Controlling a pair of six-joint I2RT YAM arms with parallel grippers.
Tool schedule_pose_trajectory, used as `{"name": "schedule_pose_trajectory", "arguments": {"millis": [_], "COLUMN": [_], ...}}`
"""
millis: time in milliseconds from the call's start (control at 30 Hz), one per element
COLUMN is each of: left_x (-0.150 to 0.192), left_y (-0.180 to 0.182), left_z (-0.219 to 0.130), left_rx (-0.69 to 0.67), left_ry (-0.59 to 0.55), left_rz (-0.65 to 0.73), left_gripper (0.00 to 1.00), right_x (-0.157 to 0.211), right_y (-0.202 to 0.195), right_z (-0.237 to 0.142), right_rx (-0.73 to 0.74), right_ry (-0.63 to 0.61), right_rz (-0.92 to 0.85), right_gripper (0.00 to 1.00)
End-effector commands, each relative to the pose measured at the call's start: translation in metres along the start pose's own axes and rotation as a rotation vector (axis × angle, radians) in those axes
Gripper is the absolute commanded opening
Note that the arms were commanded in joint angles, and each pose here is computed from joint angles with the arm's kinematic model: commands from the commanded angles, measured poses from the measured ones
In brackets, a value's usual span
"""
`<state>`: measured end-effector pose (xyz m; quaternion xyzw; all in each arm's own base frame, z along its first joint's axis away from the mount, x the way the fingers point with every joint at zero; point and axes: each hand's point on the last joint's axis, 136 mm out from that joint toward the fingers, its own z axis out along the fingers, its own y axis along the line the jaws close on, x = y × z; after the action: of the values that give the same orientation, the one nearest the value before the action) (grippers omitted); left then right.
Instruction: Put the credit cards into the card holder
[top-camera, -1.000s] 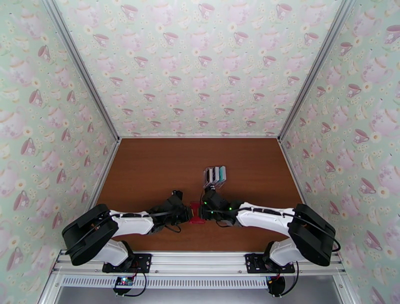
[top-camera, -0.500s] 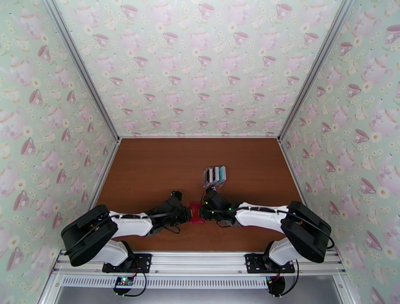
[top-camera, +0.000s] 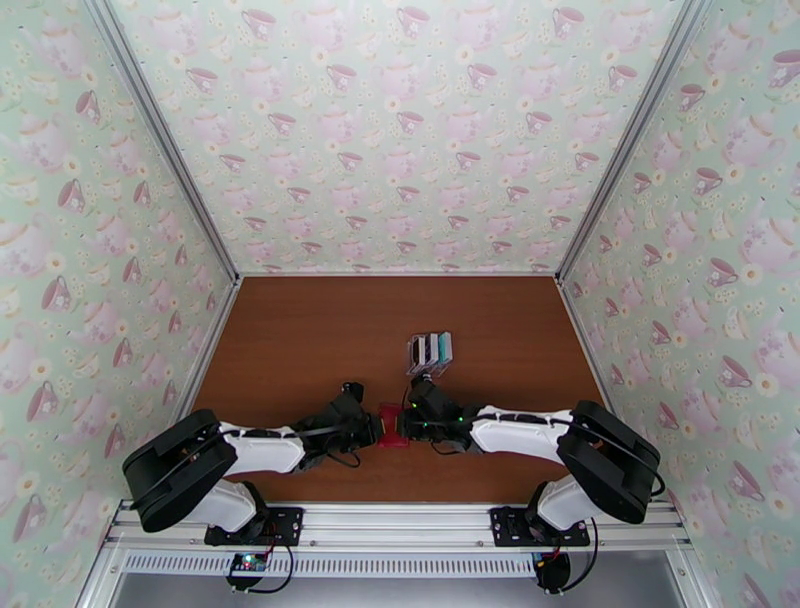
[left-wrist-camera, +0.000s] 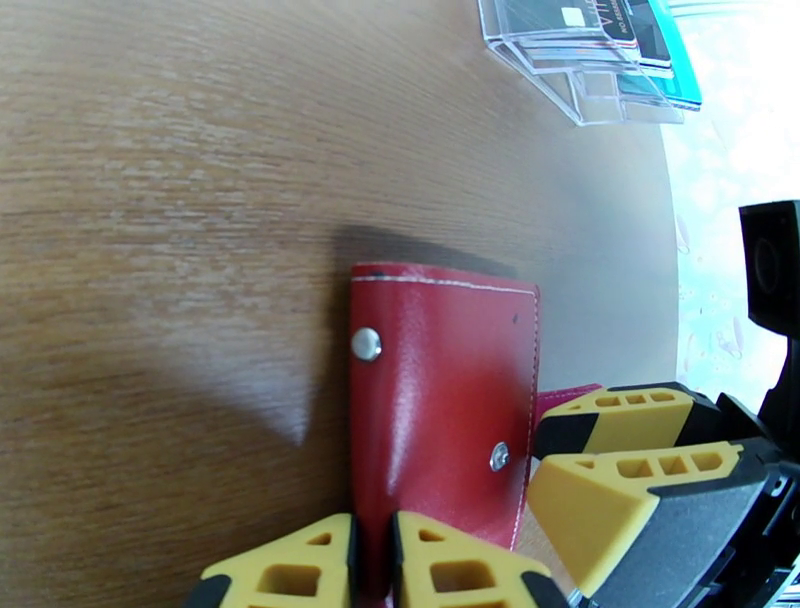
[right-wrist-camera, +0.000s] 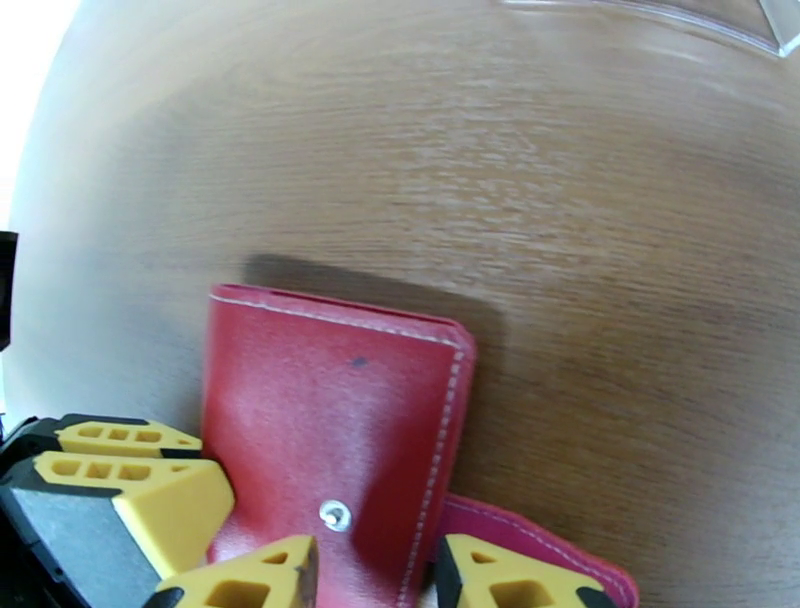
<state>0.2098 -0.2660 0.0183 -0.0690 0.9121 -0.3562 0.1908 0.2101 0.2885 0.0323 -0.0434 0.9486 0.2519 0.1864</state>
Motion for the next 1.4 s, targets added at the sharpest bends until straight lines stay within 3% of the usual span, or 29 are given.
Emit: {"name": "schedule_pose_trajectory", "arguments": {"millis": [0, 600, 967, 1367], "left_x": [0.040, 0.042, 0.036, 0.022], "left_y": [0.042, 0.045, 0.038, 0.042], "left_z": [0.004, 0.006, 0.003, -0.010], "left_rx": [-0.119, -0.116, -0.114, -0.163], "left_ry": [0.150, 0.158, 0.149, 0.105], "left_rz": [-0.031, -0.040, -0.019, -0.003], "left_gripper": [0.16, 0.17, 0.35, 0.34], "right_x": [0.004, 0.007, -0.002, -0.005], "right_y": [-0.002, -0.004, 0.006, 0.022], "right_z": [0.004, 0.006, -0.011, -0.015], "right_rx": [-0.005, -0.014, -0.061, -0.159], "right_ry": [0.014, 0.020, -0.023, -0.035], "right_rz": [0.016, 0.036, 0.050, 0.093], "right_gripper": [0.38, 0.37, 0.34, 0.34]}}
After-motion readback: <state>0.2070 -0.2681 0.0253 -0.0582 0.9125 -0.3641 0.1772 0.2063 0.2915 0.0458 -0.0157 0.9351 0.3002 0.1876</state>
